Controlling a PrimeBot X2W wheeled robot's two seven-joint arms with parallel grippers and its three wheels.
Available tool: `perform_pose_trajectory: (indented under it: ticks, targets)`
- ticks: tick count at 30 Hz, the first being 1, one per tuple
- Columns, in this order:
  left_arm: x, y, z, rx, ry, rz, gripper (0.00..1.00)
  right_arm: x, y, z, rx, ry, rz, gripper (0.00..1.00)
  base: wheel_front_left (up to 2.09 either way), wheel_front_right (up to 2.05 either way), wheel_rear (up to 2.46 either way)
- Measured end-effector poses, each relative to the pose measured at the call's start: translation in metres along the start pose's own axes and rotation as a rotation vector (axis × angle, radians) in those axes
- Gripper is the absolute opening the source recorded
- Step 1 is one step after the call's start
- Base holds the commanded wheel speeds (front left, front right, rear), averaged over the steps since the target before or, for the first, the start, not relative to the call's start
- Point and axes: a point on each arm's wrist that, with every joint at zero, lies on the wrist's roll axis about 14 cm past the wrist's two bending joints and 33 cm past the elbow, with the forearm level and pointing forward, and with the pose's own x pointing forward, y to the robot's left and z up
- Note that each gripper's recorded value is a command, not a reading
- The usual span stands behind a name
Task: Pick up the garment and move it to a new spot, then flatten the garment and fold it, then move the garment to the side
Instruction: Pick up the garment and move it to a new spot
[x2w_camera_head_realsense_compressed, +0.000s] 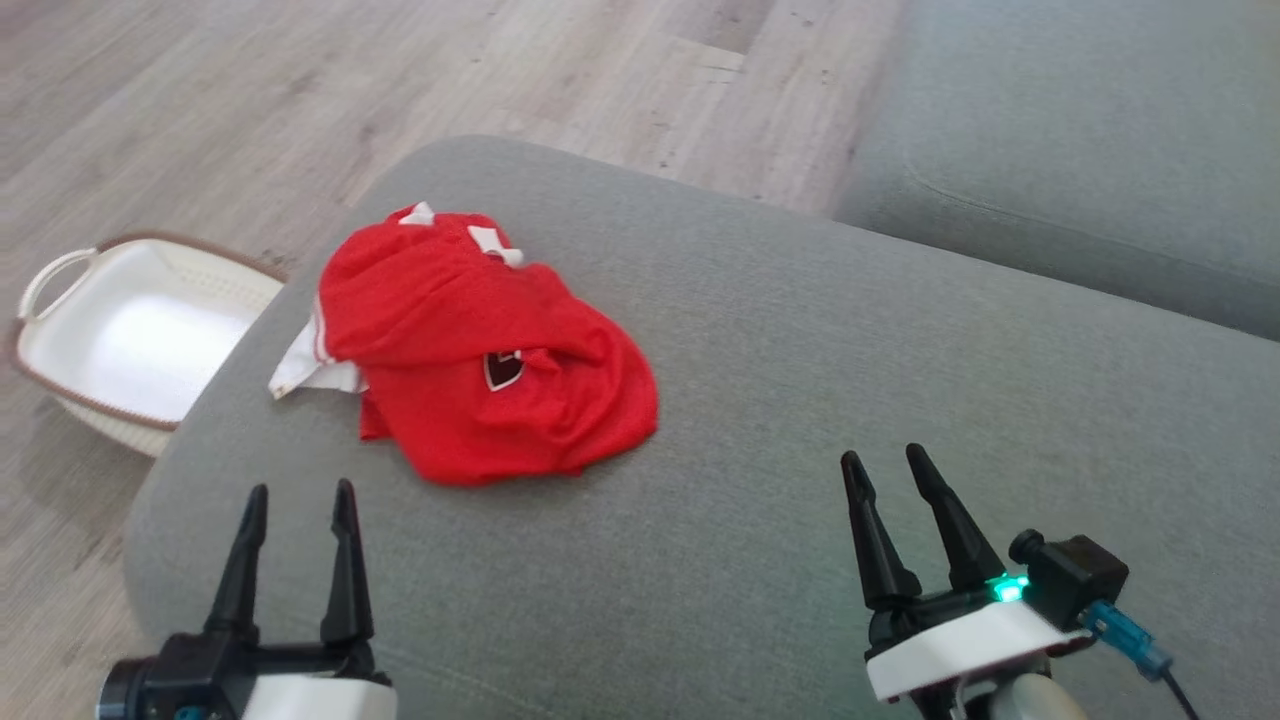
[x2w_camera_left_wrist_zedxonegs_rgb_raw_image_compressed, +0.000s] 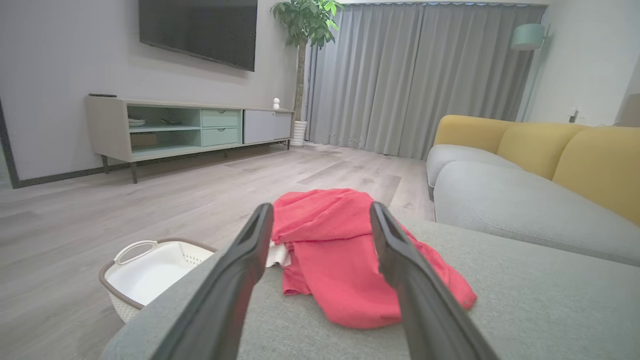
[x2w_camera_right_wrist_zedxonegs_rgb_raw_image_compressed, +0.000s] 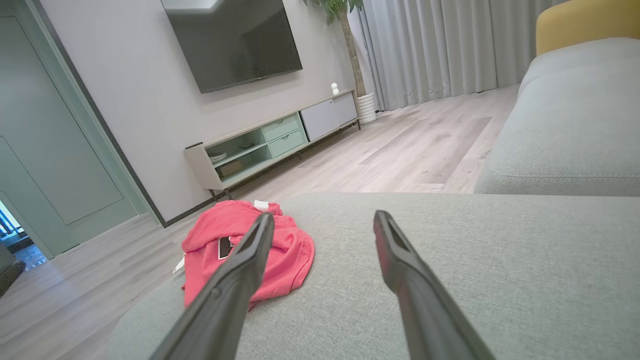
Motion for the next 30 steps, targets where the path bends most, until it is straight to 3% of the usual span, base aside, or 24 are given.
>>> perform_pose_trajectory:
  ticks: [7,12,18,24,30]
  targets:
    - [-0.004,0.010,-0.001,0.014,0.009,0.028,1.00,0.005,0.005,-0.007,0.011,0.019,0.022,1.00,0.00,0.00,0.00]
    - [0.007,0.005,-0.009,0.037,0.044,0.007,1.00,0.005,-0.012,-0.013,0.026,0.031,-0.020,1.00,0.00,0.00,0.00]
    - [0.061,-0.009,-0.002,0.146,0.042,-0.099,1.00,0.013,-0.045,-0.017,0.025,0.030,-0.089,1.00,0.00,0.00,0.00]
    - [0.109,-0.027,-0.022,0.224,0.122,-0.216,1.00,0.021,-0.078,-0.017,0.034,0.015,-0.158,1.00,0.00,0.00,0.00]
    - [0.150,-0.036,-0.065,0.279,0.346,-0.299,1.00,0.016,-0.109,-0.022,0.040,0.016,-0.235,1.00,0.00,0.00,0.00]
